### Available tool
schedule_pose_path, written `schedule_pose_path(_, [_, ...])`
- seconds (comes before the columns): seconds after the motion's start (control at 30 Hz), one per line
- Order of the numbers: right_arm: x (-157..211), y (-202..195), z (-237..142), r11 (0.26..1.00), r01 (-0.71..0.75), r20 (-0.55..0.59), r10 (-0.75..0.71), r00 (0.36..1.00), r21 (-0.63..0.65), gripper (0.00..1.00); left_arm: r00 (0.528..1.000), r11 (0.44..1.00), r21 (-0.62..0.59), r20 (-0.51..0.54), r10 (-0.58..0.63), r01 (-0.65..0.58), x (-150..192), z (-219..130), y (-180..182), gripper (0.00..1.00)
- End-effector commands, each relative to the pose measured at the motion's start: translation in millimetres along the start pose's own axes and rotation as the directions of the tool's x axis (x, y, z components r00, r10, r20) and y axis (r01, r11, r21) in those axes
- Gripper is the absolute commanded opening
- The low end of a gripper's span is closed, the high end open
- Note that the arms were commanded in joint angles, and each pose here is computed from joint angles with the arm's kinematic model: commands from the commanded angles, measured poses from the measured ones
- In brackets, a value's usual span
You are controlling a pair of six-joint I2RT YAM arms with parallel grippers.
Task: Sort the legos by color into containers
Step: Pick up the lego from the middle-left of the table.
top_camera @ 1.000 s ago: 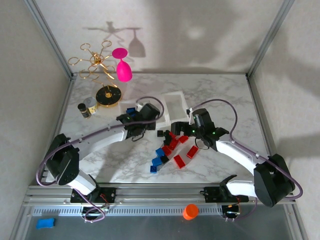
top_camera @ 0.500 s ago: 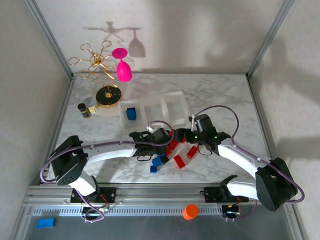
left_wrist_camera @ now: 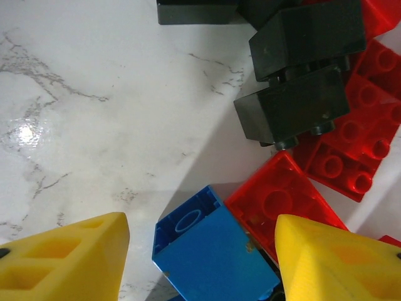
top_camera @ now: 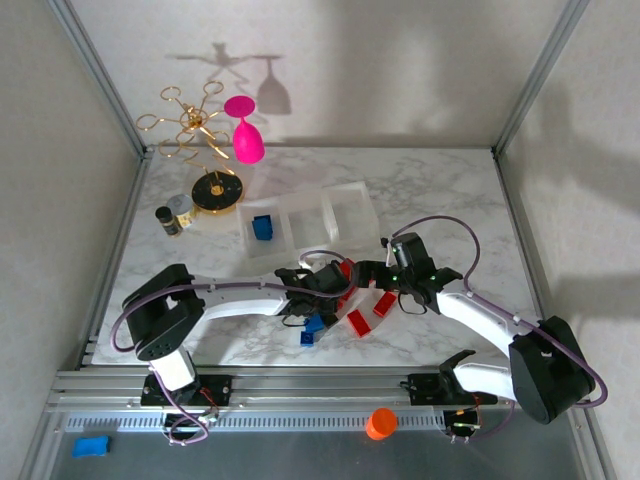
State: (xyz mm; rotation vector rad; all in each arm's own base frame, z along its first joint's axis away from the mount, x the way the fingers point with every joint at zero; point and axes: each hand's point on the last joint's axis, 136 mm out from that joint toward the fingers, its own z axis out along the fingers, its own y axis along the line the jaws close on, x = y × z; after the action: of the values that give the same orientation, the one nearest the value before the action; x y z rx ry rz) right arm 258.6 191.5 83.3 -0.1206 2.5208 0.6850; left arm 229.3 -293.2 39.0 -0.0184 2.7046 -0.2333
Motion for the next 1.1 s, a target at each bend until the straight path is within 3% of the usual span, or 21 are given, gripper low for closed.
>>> schedule_pose_path(0.0, [-3,0,0,1.000,-0.002,0.017,0.002,1.000,-0.012,0.99,1.000,0.999,-0.049,0.017,0.001,0.000,0,1,8,0.61])
schedule_pose_path(0.37, [-5,3,2,1.000,0.005,0.014,-0.004,1.000,-0.027,0.99,1.000,0.995,-0.098,0.008,0.014,-0.013,7,-1,26,0.53])
schedule_pose_path(0.6, [-6,4,4,1.000,0.005,0.007,-0.005,1.000,-0.030,0.99,1.000,0.998,-0.061,-0.001,-0.013,0.013,9,5,16,0.62])
schedule_pose_path(1.07, [-5,2,6,1.000,0.001,0.007,-0.001,1.000,-0.026,0.99,0.999,0.999,-0.040,-0.036,-0.021,0.020,17,11,9,0.60])
